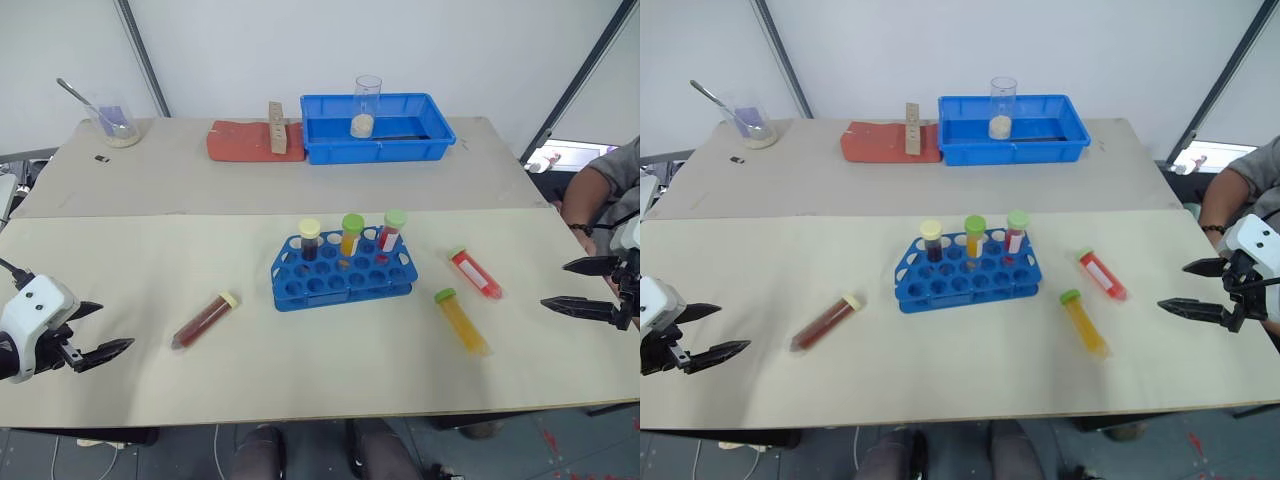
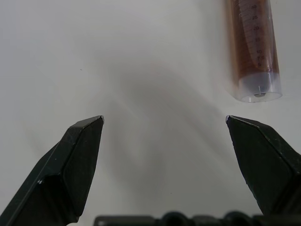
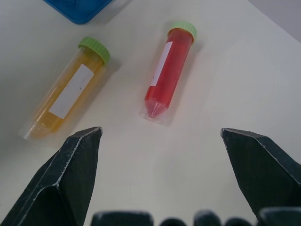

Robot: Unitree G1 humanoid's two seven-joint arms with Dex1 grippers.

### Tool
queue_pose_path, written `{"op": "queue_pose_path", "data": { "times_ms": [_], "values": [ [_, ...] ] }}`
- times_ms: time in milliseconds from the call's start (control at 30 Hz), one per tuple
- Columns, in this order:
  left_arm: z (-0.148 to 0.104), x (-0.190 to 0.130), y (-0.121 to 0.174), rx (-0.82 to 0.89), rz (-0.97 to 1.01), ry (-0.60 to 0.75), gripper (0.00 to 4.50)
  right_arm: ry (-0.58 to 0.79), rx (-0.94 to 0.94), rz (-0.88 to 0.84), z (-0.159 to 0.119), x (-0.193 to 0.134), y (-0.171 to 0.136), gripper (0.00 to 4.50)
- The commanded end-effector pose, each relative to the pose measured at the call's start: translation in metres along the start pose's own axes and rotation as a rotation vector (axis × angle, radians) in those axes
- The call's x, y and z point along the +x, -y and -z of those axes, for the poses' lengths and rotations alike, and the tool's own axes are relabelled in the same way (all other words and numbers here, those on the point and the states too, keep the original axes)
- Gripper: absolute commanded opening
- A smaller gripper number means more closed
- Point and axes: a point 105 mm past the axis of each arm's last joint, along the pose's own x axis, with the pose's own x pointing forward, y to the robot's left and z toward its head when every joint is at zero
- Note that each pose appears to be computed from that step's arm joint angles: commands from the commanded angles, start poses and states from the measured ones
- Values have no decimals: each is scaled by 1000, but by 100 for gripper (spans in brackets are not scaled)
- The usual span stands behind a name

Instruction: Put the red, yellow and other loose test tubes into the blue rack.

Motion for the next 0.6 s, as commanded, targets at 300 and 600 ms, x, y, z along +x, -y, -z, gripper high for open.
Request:
{"op": "queue_pose_path", "data": {
  "times_ms": [300,600],
  "values": [
    [1,-4,-9,36,-50,-14,446,32,-14,17,-5,-4,4,450],
    [-24,-1,-7,63,-7,116,446,91,-13,26,-8,-4,9,450]
  ]
}}
